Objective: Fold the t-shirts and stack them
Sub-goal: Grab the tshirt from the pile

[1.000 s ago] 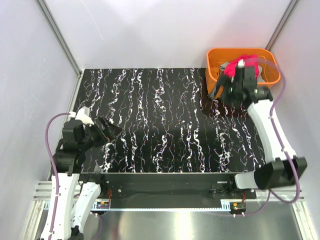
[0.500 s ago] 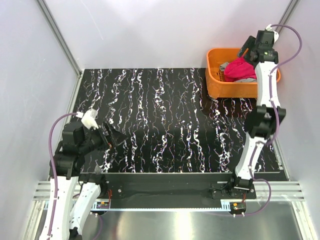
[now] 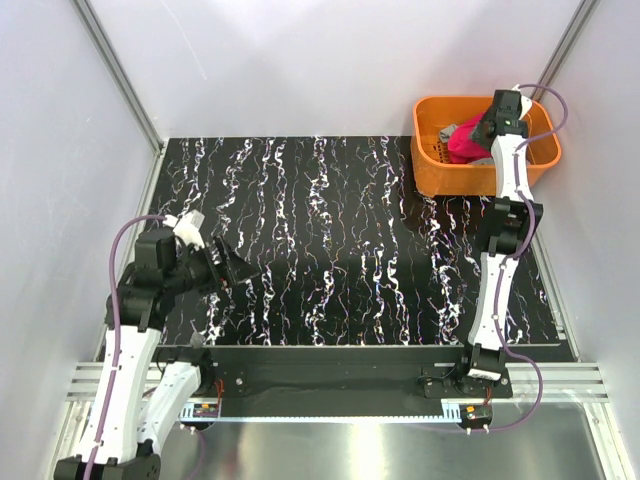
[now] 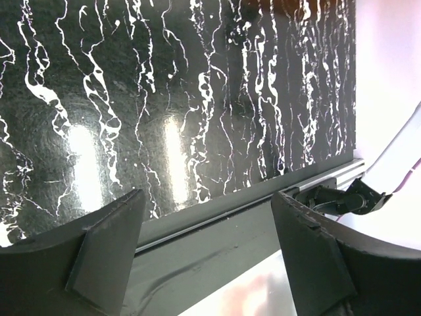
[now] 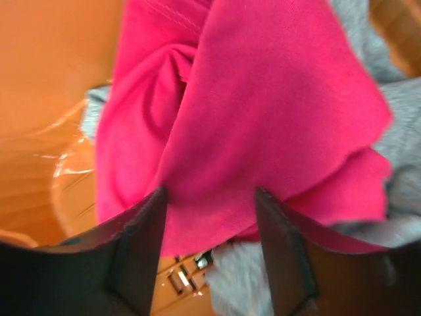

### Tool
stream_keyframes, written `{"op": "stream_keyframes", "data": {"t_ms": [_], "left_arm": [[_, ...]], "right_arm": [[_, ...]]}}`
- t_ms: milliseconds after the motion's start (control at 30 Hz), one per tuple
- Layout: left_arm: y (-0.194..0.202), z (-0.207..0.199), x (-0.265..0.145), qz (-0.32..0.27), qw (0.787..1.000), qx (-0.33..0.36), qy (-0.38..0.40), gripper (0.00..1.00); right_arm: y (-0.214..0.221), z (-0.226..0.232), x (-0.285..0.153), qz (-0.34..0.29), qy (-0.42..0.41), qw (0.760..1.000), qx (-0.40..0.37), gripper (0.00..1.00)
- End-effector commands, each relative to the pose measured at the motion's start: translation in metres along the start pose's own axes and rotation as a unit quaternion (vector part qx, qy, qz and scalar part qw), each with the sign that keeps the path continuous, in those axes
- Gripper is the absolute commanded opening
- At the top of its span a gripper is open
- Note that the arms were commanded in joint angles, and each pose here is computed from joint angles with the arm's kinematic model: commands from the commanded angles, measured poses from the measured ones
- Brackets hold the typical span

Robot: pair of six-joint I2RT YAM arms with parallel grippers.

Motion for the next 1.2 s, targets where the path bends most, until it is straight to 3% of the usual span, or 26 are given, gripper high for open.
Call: {"op": "stream_keyframes", "data": {"t_ms": [0,67,167,200,233,400,500,600,900,1033,1067,1133,1167], "left_arm": [[-0.009,-0.012,-0.004,-0.007,1.0,0.021,0.018,0.84],[-0.01,-0.013,-0.003,-0.006,1.0,0.022,0.018,0.84],[-0.012,-0.016,-0.003,-0.004,1.0,0.02,0.02,0.83],[-0.013,-0.016,-0.002,-0.001,1.0,0.018,0.018,0.82],[-0.014,-0.017,-0.002,-0.001,1.0,0.018,0.019,0.81],[-0.019,-0.026,-0.002,0.0,0.999,0.013,0.031,0.83],[-0.025,-0.04,-0.004,-0.014,0.998,0.016,0.059,0.95],[-0.031,-0.048,-0.01,-0.035,0.997,0.019,0.067,0.97],[-0.023,-0.054,-0.015,-0.041,0.995,-0.011,0.09,0.95],[-0.026,-0.065,-0.023,-0.06,0.991,-0.018,0.114,0.98],[-0.029,-0.068,-0.024,-0.066,0.99,-0.016,0.123,0.98],[-0.033,-0.077,-0.028,-0.072,0.988,-0.019,0.136,0.99],[-0.036,-0.081,-0.028,-0.071,0.987,-0.02,0.144,0.99]], "right_arm": [[-0.019,0.004,0.008,-0.049,-0.004,0.998,0.026,0.53],[-0.019,0.002,0.014,-0.057,0.001,0.998,0.027,0.47],[-0.028,0.005,0.011,-0.073,-0.006,0.997,0.026,0.2],[-0.033,0.005,0.007,-0.08,-0.009,0.996,0.029,0.02],[-0.043,0.004,-0.003,-0.092,-0.007,0.995,0.032,0.0],[-0.108,0.006,-0.077,-0.176,-0.024,0.981,0.082,0.0],[-0.149,0.008,-0.137,-0.235,-0.053,0.964,0.111,0.0],[-0.186,0.005,-0.218,-0.3,-0.088,0.94,0.135,0.0],[-0.216,0.019,-0.383,-0.383,-0.234,0.88,0.155,0.0],[-0.199,0.044,-0.436,-0.343,-0.35,0.856,0.166,0.0],[-0.188,0.055,-0.431,-0.311,-0.367,0.862,0.162,0.0],[-0.161,0.083,-0.459,-0.266,-0.433,0.851,0.134,0.0],[-0.138,0.101,-0.448,-0.215,-0.444,0.861,0.124,0.0]]}}
Point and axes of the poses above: each gripper's point midway between its finger pads, its own x axis out along the fingers, its own z axis along the line the jaws close on, y = z × x, the point moved 6 cm from there along -x, back along the fingers, and after that the axes turned 11 degrees about -x, right-handed, at the moved point
